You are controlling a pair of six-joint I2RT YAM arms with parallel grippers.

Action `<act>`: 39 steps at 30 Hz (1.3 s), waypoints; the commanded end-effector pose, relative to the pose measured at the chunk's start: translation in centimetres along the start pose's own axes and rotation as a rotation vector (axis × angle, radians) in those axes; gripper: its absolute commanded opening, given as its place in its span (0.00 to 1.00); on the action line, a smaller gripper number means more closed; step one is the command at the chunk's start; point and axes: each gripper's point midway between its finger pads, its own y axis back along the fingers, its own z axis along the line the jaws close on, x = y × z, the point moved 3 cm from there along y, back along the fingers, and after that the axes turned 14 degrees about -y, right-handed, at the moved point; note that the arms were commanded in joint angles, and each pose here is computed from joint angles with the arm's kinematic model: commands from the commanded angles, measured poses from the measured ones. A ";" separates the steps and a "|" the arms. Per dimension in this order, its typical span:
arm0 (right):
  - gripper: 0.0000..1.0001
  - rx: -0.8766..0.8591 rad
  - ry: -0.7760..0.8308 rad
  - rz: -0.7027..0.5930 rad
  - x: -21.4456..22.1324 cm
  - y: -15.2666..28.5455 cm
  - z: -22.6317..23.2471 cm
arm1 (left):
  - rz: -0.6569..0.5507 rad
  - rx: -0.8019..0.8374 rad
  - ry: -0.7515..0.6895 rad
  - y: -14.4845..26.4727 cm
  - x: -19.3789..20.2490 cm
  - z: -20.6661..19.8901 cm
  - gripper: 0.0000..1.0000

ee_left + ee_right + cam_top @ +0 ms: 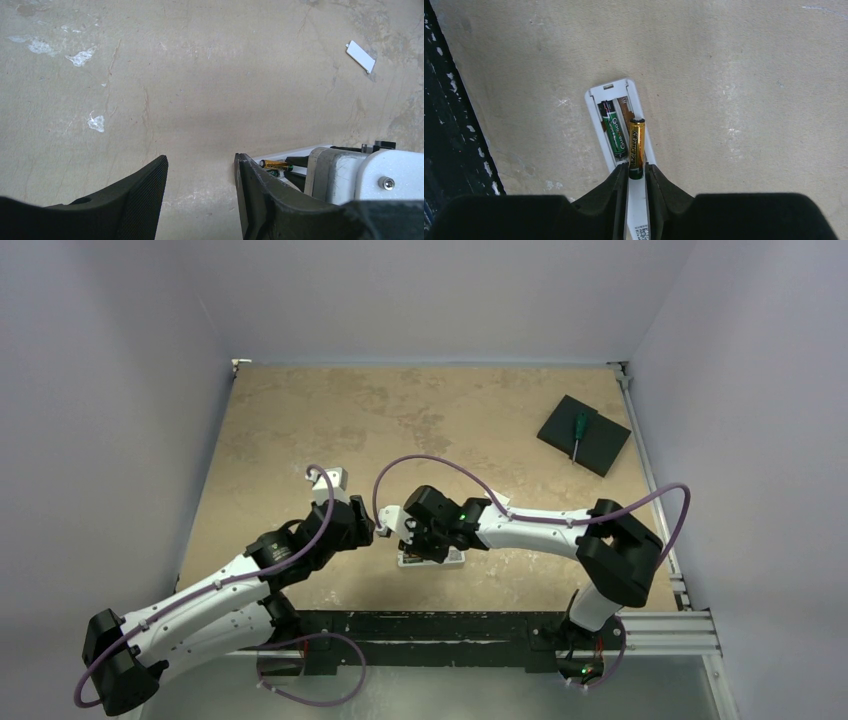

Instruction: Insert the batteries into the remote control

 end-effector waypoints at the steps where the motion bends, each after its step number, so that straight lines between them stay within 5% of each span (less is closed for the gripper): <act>1: 0.26 0.013 0.007 -0.064 -2.3 0.5 0.1 | -0.023 -0.009 0.014 0.1 -0.6 0.1 0.51; 26: 0.27 0.054 0.027 -0.135 -3.1 1.5 0.2 | -0.014 -0.009 0.015 -0.1 -0.4 0.0 0.52; 39: 0.28 0.180 -0.179 -0.237 -4.1 3.4 -1.0 | 0.008 0.017 0.017 -0.2 0.3 -0.2 0.51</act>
